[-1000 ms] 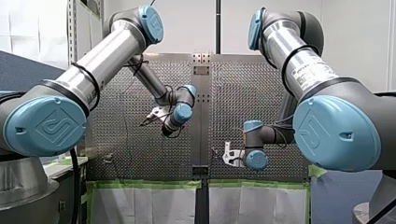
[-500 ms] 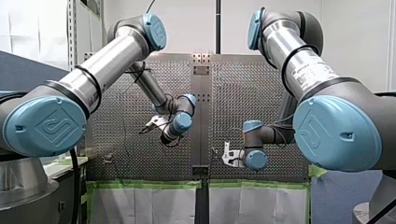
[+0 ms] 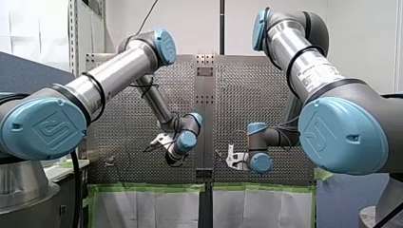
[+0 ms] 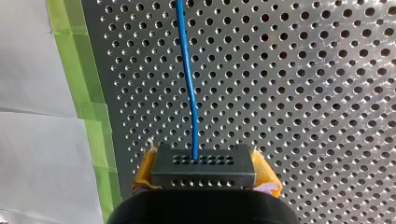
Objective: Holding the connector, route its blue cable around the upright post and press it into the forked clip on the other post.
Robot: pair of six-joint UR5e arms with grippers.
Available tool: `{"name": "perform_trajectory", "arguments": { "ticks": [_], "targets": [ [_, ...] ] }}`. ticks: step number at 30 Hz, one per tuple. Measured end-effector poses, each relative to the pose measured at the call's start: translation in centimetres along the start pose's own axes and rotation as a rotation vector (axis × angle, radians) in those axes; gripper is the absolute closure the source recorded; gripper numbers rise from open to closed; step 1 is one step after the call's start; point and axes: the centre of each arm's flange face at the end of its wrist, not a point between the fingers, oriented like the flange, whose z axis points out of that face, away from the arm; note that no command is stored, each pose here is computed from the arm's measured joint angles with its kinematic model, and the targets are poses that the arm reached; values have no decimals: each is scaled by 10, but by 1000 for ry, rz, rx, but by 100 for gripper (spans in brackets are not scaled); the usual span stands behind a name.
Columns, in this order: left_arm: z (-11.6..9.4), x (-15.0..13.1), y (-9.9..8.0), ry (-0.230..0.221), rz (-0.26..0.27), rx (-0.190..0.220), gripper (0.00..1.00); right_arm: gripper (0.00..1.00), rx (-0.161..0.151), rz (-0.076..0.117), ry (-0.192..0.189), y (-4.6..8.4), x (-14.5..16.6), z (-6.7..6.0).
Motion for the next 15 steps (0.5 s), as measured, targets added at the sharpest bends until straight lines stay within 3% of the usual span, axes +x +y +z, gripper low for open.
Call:
{"name": "perform_trajectory", "arguments": {
  "ticks": [4, 15],
  "targets": [
    [1, 8, -16, -8, 2, 30, 0, 100, 0, 0, 0, 0, 0, 0],
    [-1, 5, -28, -42, -49, 93, 0, 100, -1, -1, 0, 0, 0, 0]
  ]
}}
